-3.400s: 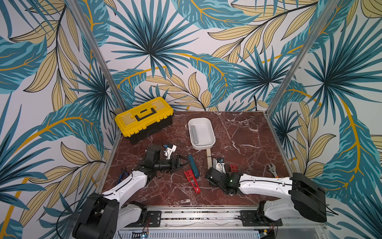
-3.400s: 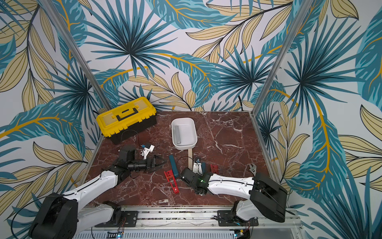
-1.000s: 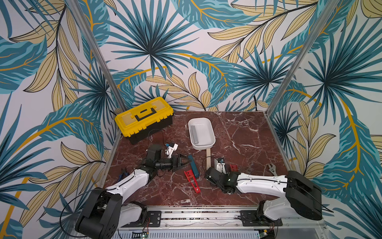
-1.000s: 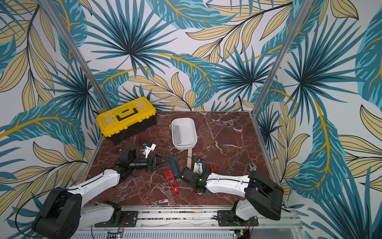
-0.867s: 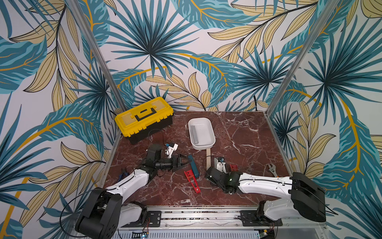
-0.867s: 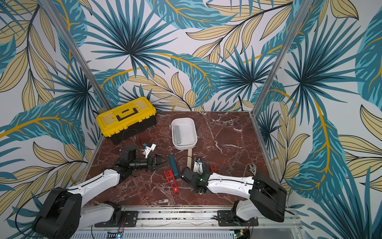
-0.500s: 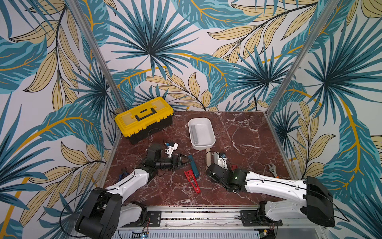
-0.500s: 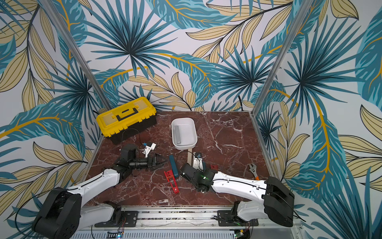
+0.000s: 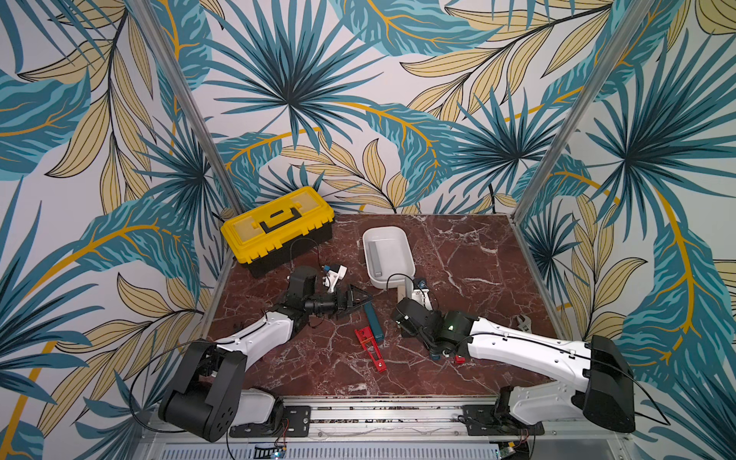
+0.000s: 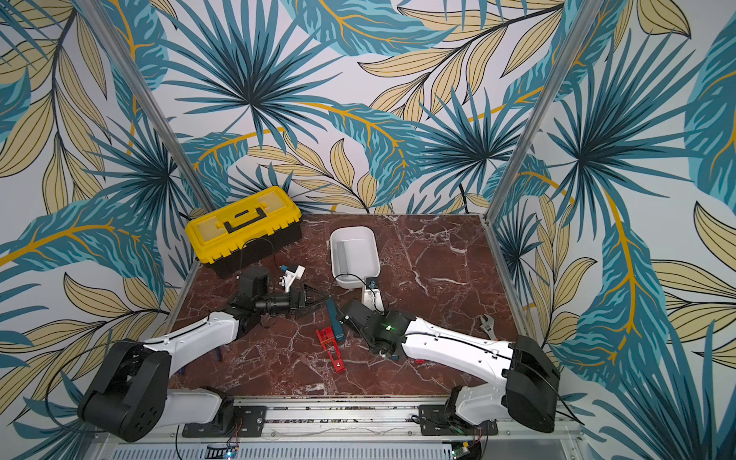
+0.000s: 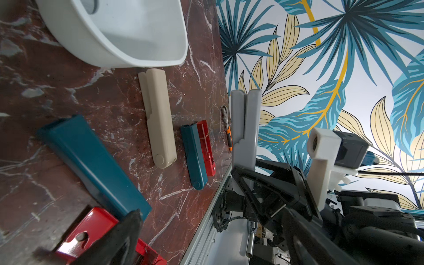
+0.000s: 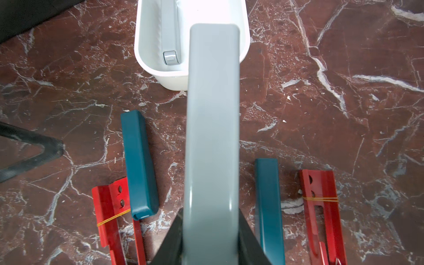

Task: Put the pruning pliers into the storage box
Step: Pick up the pruning pliers from the center of the board, then place the pruning pliers in the storage box.

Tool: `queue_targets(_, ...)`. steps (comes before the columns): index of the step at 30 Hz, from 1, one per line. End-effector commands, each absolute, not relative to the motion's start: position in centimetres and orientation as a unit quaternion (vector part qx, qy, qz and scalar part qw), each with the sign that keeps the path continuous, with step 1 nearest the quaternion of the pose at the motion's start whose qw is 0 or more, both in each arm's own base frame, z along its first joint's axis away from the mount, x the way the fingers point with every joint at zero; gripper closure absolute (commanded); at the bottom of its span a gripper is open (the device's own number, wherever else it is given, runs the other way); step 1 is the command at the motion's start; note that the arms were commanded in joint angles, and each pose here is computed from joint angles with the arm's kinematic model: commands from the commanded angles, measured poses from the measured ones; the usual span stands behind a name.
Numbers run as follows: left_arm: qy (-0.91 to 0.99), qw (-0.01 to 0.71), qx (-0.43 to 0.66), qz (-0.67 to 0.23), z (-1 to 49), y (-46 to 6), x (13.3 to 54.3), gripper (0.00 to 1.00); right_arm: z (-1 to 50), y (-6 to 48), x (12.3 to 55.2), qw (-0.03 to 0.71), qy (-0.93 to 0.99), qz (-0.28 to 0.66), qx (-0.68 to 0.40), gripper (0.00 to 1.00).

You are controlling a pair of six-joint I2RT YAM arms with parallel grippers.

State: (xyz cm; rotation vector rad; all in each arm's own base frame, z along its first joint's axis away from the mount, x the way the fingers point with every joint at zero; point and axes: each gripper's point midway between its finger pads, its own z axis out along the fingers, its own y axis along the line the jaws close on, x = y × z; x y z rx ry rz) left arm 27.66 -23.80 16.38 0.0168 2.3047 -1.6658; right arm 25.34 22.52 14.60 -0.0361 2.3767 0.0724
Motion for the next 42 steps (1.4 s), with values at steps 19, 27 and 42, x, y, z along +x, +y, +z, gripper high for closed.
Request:
queue_targets(19, 0.798, 0.167, 0.027, -0.578, 17.9, -25.3, 33.6, 0.00, 16.1, 25.2, 34.7, 0.360, 0.930, 0.064, -0.046, 1.00)
queue_targets(27, 0.801, 0.164, 0.011, -0.576, 17.8, -24.7, 36.8, 0.00, 15.9, 25.8, 38.8, 0.344, 0.935, 0.073, -0.052, 1.00)
queue_targets(42, 0.804, 0.164, -0.005, -0.571, 17.8, -24.0, 41.4, 0.00, 12.6, 26.9, 45.8, 0.306, 0.947, 0.082, -0.053, 1.00)
